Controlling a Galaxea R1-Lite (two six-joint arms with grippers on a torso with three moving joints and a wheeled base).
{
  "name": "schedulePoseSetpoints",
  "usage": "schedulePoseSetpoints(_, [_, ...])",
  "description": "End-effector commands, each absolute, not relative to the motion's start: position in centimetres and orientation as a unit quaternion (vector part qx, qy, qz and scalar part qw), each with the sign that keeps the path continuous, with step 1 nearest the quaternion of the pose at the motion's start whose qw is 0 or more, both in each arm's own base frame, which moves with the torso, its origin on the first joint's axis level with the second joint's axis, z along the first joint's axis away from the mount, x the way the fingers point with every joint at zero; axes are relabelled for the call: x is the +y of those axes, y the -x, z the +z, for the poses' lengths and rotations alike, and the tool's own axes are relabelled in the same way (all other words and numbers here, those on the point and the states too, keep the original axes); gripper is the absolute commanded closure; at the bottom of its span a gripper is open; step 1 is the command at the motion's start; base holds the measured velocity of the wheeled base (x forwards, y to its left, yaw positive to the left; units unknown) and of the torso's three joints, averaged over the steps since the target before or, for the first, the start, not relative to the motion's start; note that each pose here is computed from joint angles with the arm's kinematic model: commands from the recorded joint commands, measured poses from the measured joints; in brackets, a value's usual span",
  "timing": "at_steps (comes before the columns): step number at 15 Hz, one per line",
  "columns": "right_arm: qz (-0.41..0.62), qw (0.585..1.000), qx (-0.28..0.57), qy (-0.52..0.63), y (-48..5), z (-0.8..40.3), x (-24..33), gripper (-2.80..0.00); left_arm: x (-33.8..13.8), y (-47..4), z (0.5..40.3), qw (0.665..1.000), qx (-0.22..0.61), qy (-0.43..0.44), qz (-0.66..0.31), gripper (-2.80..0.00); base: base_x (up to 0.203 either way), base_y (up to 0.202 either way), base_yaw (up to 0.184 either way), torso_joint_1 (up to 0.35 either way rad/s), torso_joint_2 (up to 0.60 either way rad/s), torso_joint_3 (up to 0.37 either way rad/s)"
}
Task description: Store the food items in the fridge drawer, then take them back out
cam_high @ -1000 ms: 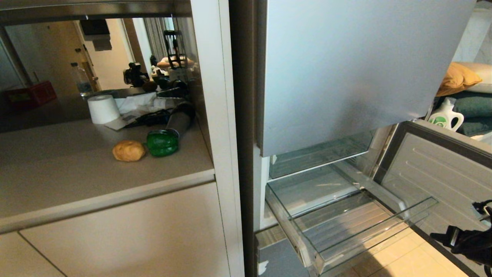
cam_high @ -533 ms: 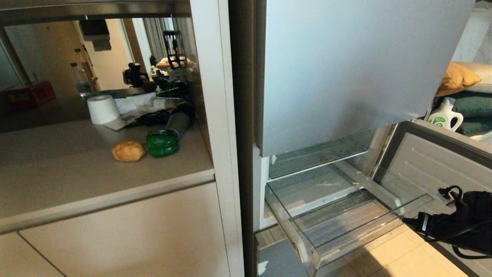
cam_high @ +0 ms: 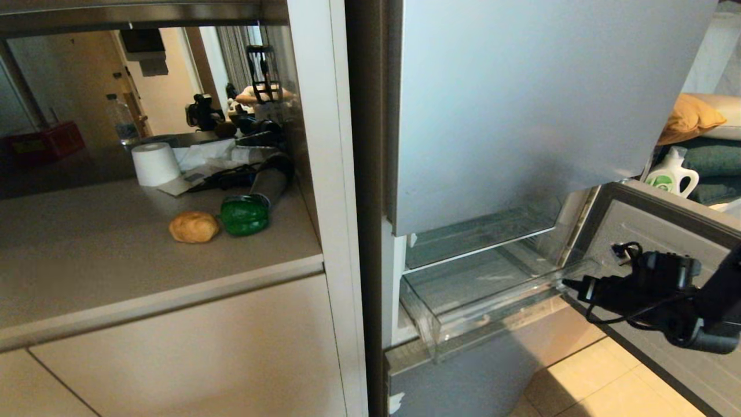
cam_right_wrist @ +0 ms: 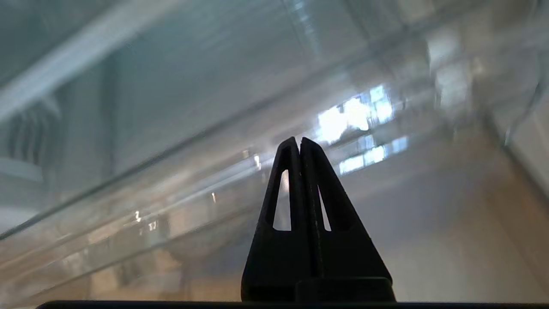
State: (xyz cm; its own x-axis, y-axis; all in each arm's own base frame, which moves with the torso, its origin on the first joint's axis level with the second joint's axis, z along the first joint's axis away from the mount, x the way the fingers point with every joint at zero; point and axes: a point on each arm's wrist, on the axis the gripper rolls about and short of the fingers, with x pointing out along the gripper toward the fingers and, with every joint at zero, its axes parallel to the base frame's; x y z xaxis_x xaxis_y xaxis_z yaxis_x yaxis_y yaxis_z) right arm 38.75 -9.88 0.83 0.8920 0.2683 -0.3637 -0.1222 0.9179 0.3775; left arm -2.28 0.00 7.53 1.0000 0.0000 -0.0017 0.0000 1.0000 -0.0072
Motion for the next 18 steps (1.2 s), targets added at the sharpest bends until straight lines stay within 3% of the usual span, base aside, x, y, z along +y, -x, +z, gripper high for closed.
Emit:
schedulePoseSetpoints(1, [0.12, 0.959, 0.188, -0.177, -41.3, -1.6, -8.9, 0.0, 0.0, 2.3, 7.5, 1.0, 0.001, 0.004, 0.0, 0.0, 0.0, 0.0, 0.0, 0.0, 0.0, 0.0])
schedulePoseSetpoints(7, [0.147, 0.957, 0.13, -0.212, -47.6, -4.0, -5.8, 0.0, 0.0, 2.3, 7.5, 1.0, 0.001, 0.004, 0.0, 0.0, 0.0, 0.0, 0.0, 0.0, 0.0, 0.0])
schedulePoseSetpoints(12, [0.118, 0.96, 0.127, -0.22, -47.2, -3.2, -5.0, 0.0, 0.0, 2.3, 7.5, 1.0, 0.001, 0.004, 0.0, 0.0, 0.0, 0.0, 0.0, 0.0, 0.0, 0.0])
schedulePoseSetpoints(16, [0.096, 0.965, 0.116, -0.215, -42.3, 1.8, -5.7, 0.0, 0.0, 2.3, 7.5, 1.0, 0.001, 0.004, 0.0, 0.0, 0.0, 0.0, 0.0, 0.0, 0.0, 0.0])
schedulePoseSetpoints(18, [0.084, 0.974, 0.062, -0.199, -38.4, 8.6, -7.0, 0.0, 0.0, 2.3, 7.5, 1.0, 0.001, 0.004, 0.0, 0.0, 0.0, 0.0, 0.0, 0.0, 0.0, 0.0])
